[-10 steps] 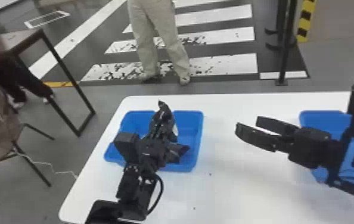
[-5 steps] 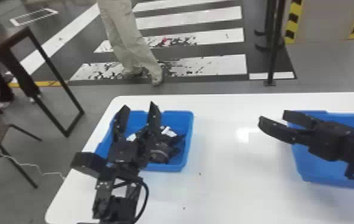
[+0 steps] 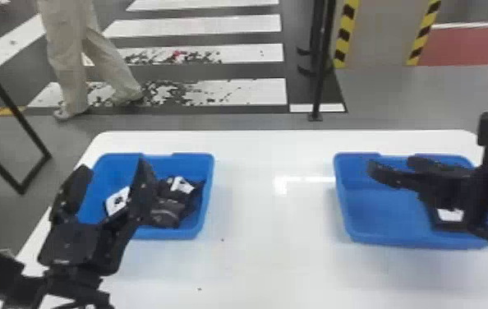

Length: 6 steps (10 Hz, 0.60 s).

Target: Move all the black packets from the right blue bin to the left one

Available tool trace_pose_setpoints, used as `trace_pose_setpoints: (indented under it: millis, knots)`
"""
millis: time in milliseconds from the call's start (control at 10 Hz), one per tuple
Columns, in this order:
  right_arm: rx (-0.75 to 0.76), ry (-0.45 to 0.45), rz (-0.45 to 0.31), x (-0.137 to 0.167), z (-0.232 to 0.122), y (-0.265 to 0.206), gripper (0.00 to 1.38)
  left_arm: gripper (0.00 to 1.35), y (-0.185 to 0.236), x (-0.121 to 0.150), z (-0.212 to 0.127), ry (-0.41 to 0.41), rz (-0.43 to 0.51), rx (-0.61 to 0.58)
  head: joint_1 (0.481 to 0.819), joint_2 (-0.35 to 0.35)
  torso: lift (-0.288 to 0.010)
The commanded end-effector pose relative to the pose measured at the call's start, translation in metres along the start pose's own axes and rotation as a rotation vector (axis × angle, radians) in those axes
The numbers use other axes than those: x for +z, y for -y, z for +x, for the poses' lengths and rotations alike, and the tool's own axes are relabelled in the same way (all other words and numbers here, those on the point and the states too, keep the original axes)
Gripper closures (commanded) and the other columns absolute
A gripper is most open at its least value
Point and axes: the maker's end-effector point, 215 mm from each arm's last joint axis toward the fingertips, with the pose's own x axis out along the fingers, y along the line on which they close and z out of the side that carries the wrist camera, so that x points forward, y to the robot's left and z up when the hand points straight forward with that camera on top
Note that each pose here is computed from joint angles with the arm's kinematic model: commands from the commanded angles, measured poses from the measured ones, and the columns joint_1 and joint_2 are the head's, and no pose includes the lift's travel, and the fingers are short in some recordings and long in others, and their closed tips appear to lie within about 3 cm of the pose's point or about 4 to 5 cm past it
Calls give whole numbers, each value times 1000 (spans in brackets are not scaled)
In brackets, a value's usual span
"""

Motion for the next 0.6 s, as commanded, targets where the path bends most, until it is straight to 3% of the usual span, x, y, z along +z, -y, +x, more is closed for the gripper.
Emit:
trace_pose_setpoints:
  millis: [0, 500]
  knots:
    - [-86, -104, 23, -23, -3, 28, 148, 130, 7, -11, -4, -43, -7, -14, 695, 48, -140]
    - [-328, -372, 51, -60, -30, 80, 145, 133, 13, -10, -3, -43, 5, -47, 695, -56, -140]
